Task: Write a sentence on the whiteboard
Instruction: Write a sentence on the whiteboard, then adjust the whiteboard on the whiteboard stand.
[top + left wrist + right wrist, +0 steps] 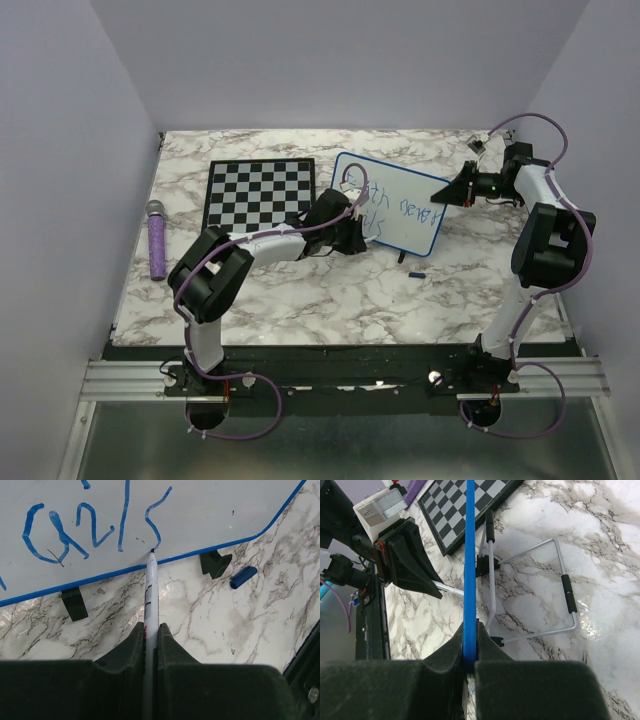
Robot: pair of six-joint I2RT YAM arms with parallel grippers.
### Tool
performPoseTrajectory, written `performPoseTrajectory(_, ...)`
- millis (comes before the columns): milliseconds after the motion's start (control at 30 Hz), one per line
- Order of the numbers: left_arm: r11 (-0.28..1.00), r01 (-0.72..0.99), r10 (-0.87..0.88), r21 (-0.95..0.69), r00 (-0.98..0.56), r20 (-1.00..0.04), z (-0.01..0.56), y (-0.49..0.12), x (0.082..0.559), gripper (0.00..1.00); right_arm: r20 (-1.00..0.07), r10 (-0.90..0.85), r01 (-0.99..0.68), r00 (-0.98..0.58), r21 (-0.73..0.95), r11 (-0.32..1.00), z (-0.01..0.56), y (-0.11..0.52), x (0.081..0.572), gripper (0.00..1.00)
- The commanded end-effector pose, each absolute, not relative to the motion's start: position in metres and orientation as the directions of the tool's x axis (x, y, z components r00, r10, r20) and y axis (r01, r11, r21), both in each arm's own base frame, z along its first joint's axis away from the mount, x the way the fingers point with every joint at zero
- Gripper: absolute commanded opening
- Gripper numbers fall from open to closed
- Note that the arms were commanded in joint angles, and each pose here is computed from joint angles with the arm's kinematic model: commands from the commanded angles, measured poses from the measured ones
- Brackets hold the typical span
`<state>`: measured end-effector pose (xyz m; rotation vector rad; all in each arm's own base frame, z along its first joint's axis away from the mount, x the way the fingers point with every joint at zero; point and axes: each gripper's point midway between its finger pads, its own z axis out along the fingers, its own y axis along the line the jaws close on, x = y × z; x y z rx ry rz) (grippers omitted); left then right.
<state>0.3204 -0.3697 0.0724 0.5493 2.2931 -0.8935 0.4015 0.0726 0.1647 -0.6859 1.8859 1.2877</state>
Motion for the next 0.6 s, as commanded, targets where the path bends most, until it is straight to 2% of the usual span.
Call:
performPoseTrajectory(0, 0.744, 0.535, 0.119, -0.400, -0.696, -0.708, 0.083, -0.356, 0.335, 0.00, -0.835, -0.039, -0.791, -0.548, 0.503, 0.350, 0.168, 0.073, 0.407, 0.01)
performPoseTrajectory(300, 0.725, 0.560, 0.114, -0.402, -0.673, -0.731, 0.095, -0.355, 0.333, 0.00, -0.835, -0.040, -0.790, -0.549, 0.503, 0.351, 0.168, 0.073, 0.407, 0.00)
performPoseTrajectory(567, 0.635, 0.650, 0.068, -0.417, -0.585, -0.808, 0.152, -0.352, 0.312, 0.00, -0.834, -0.039, -0.790, -0.550, 0.504, 0.349, 0.167, 0.073, 0.407, 0.01)
